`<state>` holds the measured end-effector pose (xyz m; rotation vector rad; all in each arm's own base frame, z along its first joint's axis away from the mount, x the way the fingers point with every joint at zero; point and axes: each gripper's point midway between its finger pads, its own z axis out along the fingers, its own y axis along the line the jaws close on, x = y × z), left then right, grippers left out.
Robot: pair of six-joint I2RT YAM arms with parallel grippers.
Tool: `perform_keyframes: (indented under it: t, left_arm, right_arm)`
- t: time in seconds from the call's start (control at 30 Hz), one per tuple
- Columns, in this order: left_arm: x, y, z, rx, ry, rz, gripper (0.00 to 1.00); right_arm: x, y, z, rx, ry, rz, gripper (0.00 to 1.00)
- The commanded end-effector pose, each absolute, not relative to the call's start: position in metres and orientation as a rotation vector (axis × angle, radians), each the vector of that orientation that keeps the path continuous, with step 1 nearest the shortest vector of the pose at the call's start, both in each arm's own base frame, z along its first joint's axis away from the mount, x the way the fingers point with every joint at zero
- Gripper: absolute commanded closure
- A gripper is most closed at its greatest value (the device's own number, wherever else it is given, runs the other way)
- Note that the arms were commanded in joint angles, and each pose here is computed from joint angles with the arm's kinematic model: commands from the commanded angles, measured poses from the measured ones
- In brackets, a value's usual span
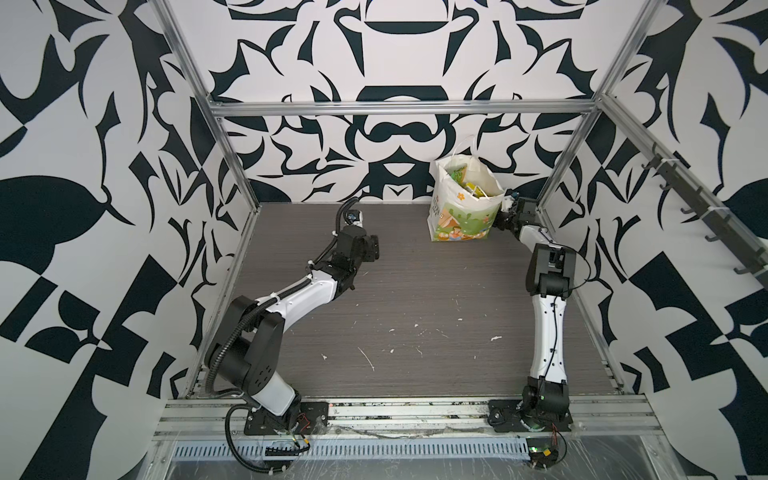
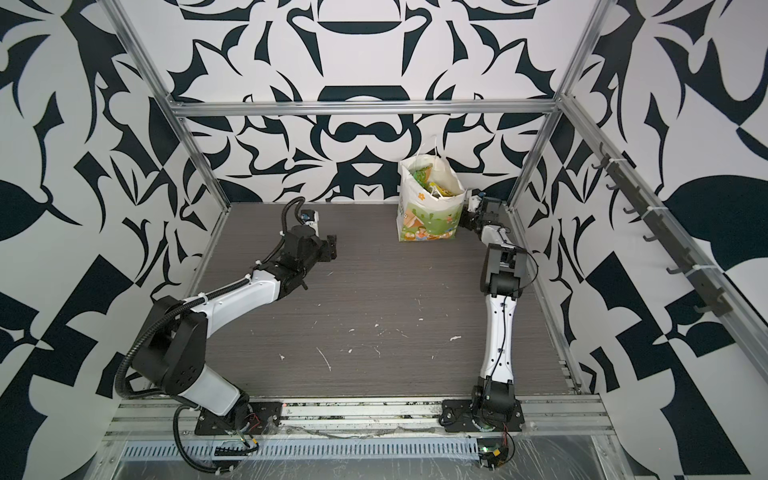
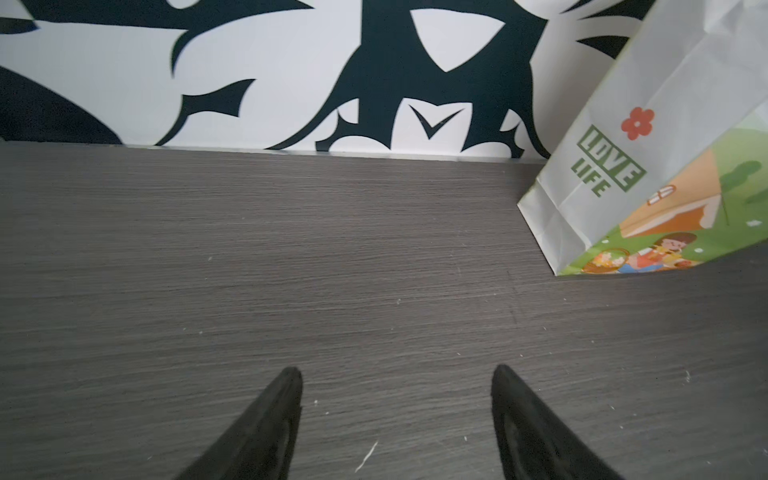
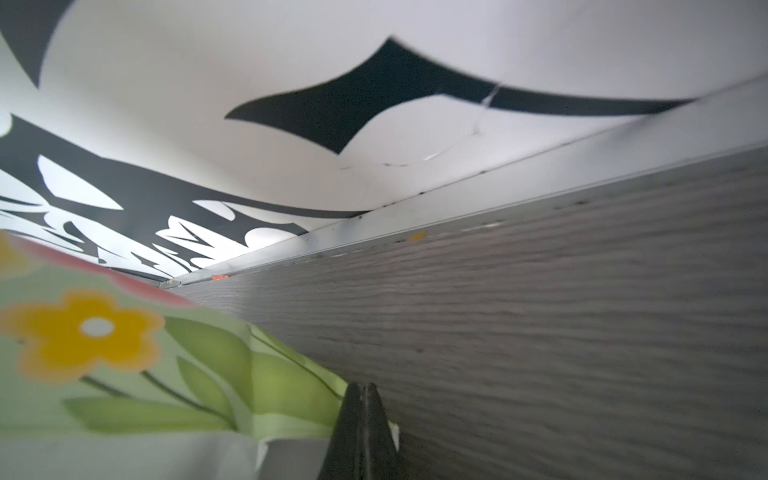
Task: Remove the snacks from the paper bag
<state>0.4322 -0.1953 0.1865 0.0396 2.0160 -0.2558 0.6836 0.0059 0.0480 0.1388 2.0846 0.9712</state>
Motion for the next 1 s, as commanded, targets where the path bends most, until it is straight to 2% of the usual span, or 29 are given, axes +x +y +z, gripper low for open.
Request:
perform_keyframes:
  t: [0.0, 0.63, 0.97]
  left_arm:
    - [0.429, -0.178, 0.203, -0.052, 1.958, -0.250, 0.25]
    - [0.423, -0.077, 0.179, -0.345, 2.022, -0.129, 0.24]
    - [0.429, -0.077, 0.168, -0.323, 2.073, -0.102, 0.25]
  right_arm:
    - [0.686, 0.036, 0.098, 0.011, 2.023, 0.954, 0.98]
    - [0.645, 0.151, 0.111, -0.252, 2.031, 1.036, 0.98]
    - [0.608, 0.197, 0.119, -0.351, 2.065, 1.011, 0.98]
